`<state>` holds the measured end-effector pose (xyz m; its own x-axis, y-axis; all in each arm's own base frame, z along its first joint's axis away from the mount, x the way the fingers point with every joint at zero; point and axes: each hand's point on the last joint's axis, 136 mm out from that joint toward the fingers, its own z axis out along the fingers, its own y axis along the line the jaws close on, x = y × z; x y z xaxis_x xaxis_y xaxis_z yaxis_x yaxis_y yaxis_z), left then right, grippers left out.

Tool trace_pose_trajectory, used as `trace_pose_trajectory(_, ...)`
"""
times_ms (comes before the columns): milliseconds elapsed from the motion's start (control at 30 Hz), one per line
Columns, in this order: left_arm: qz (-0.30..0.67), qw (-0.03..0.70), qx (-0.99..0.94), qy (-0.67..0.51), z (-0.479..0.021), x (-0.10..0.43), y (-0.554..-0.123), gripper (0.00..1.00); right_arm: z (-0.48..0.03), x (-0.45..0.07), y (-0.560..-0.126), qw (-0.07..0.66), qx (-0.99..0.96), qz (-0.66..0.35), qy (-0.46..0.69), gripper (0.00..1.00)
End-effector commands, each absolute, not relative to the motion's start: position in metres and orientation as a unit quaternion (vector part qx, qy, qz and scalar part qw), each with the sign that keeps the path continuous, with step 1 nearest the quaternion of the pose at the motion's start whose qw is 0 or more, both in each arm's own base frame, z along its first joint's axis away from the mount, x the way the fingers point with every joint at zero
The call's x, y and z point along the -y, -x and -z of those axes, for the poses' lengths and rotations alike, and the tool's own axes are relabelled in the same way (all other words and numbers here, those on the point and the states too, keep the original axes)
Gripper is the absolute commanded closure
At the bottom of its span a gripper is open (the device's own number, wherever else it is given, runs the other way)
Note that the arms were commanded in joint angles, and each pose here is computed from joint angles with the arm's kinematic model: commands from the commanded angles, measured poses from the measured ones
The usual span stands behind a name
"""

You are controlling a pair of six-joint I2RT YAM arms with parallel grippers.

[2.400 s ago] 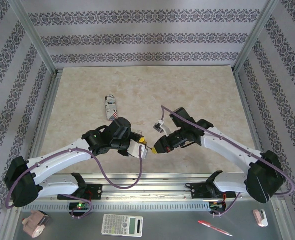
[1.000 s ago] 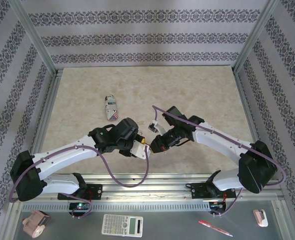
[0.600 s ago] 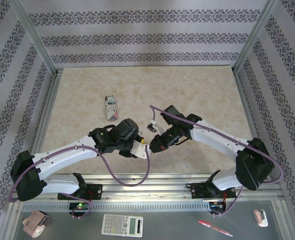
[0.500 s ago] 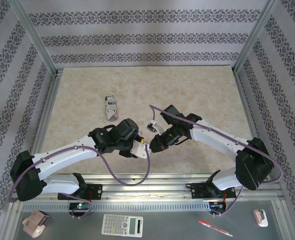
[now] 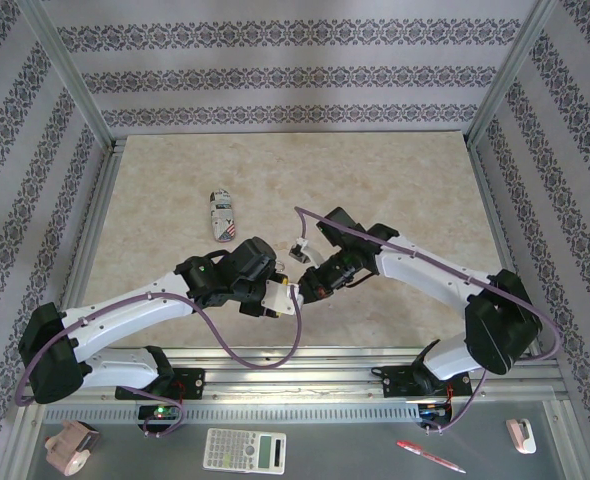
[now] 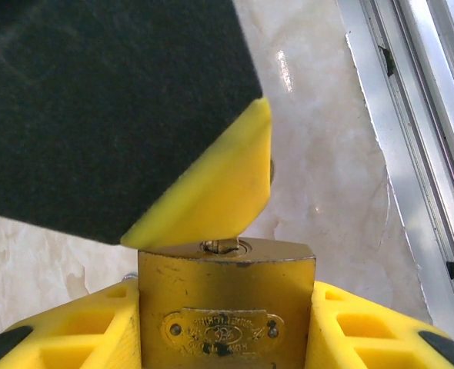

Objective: Unlock with the key

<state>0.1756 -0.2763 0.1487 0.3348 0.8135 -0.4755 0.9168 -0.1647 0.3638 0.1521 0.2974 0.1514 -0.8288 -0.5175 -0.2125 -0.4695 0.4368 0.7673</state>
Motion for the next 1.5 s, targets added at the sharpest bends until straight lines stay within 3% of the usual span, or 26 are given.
trace_pose_trajectory(0,0.173,0.414,-0.488,-0.748,-0.210,0.329,-0.156,1.00,-0.165,-0.321,-0.177,-0.038,0.822,0.463,-0.328,1.00)
trace_pose_trajectory(167,0.154,0.437,-0.480,-0.745,-0.209,0.332,-0.161,1.00,-0.167,-0.319,-0.179,-0.034,0.822,0.471,-0.320,1.00)
trace_pose_trajectory(400,0.085,0.523,-0.462,-0.711,-0.205,0.326,-0.184,1.00,-0.185,-0.309,-0.192,-0.033,0.807,0.527,-0.264,1.00)
trace_pose_trajectory(833,-0.037,0.706,-0.423,-0.568,-0.263,0.339,-0.245,1.00,-0.242,-0.304,-0.248,-0.040,0.772,0.614,-0.157,1.00)
trace_pose_trajectory(1167,0.015,0.671,-0.454,-0.585,-0.249,0.344,-0.242,1.00,-0.217,-0.284,-0.257,-0.030,0.812,0.572,-0.116,1.00)
trace_pose_trajectory(1200,0.027,0.658,-0.464,-0.592,-0.244,0.341,-0.239,1.00,-0.211,-0.281,-0.256,-0.030,0.820,0.560,-0.113,0.97)
trace_pose_trajectory(1233,0.035,0.648,-0.471,-0.597,-0.241,0.338,-0.235,1.00,-0.206,-0.278,-0.255,-0.027,0.827,0.550,-0.111,0.82)
trace_pose_trajectory(1267,0.044,0.639,-0.477,-0.602,-0.238,0.336,-0.232,1.00,-0.203,-0.277,-0.253,-0.026,0.831,0.545,-0.111,0.74)
trace_pose_trajectory(1367,0.081,0.605,-0.493,-0.620,-0.229,0.334,-0.218,1.00,-0.207,-0.275,-0.250,-0.043,0.827,0.547,-0.118,0.58)
trace_pose_trajectory(1467,0.111,0.583,-0.508,-0.625,-0.223,0.334,-0.209,1.00,-0.214,-0.273,-0.245,-0.055,0.824,0.550,-0.125,0.50)
